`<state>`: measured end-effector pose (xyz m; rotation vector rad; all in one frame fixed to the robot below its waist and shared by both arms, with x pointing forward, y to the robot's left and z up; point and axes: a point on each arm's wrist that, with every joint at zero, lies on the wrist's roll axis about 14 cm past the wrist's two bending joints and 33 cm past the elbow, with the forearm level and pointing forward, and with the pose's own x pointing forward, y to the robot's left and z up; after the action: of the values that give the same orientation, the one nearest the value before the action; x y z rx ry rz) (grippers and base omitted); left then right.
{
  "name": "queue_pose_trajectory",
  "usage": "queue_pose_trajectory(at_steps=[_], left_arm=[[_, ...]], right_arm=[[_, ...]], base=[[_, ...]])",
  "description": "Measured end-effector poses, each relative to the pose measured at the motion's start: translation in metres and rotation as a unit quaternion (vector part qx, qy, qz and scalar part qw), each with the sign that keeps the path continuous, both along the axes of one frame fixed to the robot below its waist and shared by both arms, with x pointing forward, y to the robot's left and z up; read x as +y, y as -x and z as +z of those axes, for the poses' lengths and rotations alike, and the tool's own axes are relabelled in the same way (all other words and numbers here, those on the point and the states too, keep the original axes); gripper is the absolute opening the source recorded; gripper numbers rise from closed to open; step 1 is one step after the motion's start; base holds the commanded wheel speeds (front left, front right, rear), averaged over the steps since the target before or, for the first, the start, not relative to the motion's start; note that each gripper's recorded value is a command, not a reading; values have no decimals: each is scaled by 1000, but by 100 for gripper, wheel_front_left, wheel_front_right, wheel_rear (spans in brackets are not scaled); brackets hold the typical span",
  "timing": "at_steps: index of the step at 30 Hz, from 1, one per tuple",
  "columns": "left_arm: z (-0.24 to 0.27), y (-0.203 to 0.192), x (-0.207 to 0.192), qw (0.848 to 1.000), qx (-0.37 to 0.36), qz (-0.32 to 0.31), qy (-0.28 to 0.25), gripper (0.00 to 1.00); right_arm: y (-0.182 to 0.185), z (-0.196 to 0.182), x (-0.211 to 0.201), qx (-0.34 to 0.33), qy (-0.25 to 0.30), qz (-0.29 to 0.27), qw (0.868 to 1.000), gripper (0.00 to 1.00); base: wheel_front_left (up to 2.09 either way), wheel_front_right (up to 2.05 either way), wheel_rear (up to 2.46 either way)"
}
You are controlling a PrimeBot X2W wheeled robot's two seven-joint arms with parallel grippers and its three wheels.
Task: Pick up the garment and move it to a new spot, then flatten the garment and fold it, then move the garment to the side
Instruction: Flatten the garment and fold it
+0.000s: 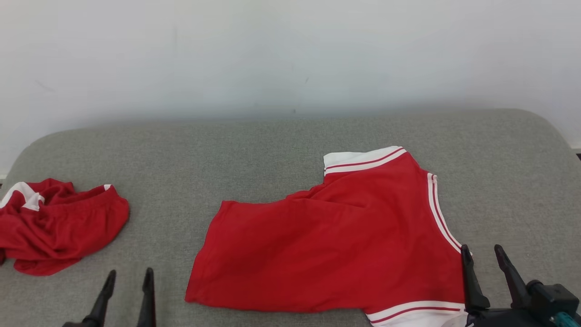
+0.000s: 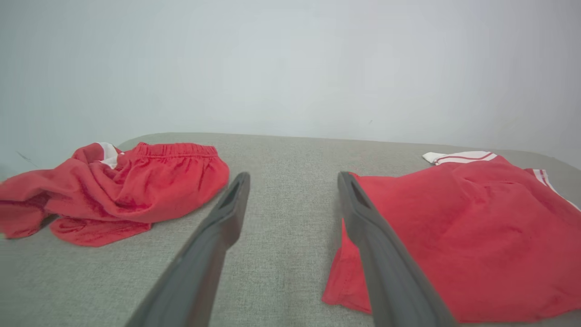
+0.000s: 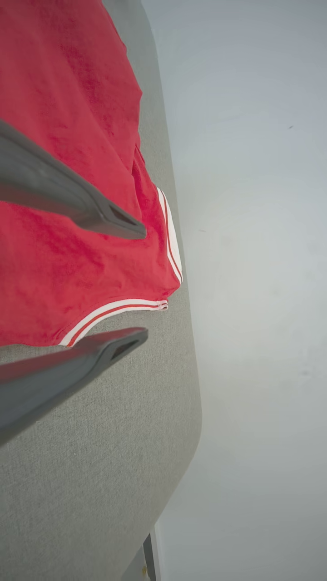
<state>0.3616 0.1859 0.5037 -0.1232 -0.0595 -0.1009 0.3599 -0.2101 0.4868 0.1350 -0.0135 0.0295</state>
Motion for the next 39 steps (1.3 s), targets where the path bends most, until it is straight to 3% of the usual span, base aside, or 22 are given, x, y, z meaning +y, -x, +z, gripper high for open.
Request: queue_pose_trajectory(at_steps=[16,30,39], left_arm=[[7,35,36,998,-13,65,-15,100],[-5,37,35,998,5,58,-18,100],[-16,26,6,1000,21,6,-14,100]], right_arm=[[35,0,-5,-5,-2,-20,1000,100],[37,-7,7,16,-5,-8,1000,100],[42,-23,1,53,-5,-16,998,100]], base=[[0,0,0],[0,0,0],[0,0,0]])
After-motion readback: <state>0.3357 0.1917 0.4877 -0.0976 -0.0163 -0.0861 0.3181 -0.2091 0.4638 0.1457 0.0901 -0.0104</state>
